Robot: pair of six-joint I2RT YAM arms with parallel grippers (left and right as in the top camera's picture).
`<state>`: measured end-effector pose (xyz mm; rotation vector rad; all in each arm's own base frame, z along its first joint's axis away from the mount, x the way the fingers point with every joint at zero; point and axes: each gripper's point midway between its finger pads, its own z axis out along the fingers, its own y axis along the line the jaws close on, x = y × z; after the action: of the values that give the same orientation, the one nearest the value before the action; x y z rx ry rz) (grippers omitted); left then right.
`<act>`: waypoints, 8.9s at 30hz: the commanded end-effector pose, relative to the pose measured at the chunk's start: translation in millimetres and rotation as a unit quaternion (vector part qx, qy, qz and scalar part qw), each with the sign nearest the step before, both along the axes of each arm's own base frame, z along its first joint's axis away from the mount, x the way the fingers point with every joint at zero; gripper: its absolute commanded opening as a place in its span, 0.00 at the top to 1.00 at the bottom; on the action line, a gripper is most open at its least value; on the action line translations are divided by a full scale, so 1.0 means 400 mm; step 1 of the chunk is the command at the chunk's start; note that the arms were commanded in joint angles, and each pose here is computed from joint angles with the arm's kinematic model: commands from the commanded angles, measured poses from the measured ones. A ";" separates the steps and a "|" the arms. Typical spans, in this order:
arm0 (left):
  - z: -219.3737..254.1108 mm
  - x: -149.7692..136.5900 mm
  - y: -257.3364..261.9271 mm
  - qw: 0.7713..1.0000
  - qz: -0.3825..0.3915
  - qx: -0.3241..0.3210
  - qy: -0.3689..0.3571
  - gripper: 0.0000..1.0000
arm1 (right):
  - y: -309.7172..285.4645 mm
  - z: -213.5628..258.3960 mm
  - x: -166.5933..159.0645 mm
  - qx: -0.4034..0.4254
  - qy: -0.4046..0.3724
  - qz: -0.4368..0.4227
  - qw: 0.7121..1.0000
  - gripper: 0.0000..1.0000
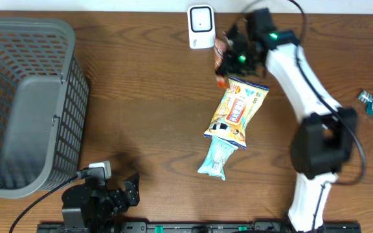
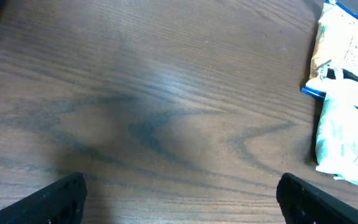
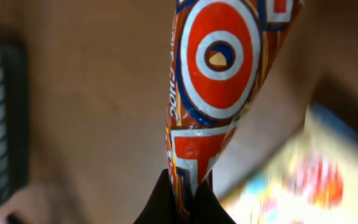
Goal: Scan the item barcode
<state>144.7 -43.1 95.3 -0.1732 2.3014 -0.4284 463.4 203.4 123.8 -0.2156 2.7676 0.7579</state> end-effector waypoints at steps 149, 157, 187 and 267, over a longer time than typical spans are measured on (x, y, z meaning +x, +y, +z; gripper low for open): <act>-0.007 -0.005 -0.005 1.000 -0.001 -0.007 0.008 0.02 | -0.047 -0.232 -0.162 -0.330 0.124 -0.305 0.885 0.01; -0.007 -0.005 -0.005 1.000 -0.001 -0.007 0.008 0.02 | -0.071 -0.410 -0.293 -0.403 0.252 -0.243 0.845 0.15; -0.007 -0.005 -0.005 1.000 -0.001 -0.007 0.008 0.02 | 0.136 -0.154 -0.268 -0.146 0.219 0.051 0.963 0.99; -0.007 -0.005 -0.005 1.000 -0.001 -0.007 0.008 0.02 | -0.171 -0.218 -0.358 0.140 0.245 0.108 0.953 0.01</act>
<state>144.7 -43.1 95.1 -0.1733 2.3017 -0.4284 317.1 128.6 32.8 -0.3723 3.0783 1.3872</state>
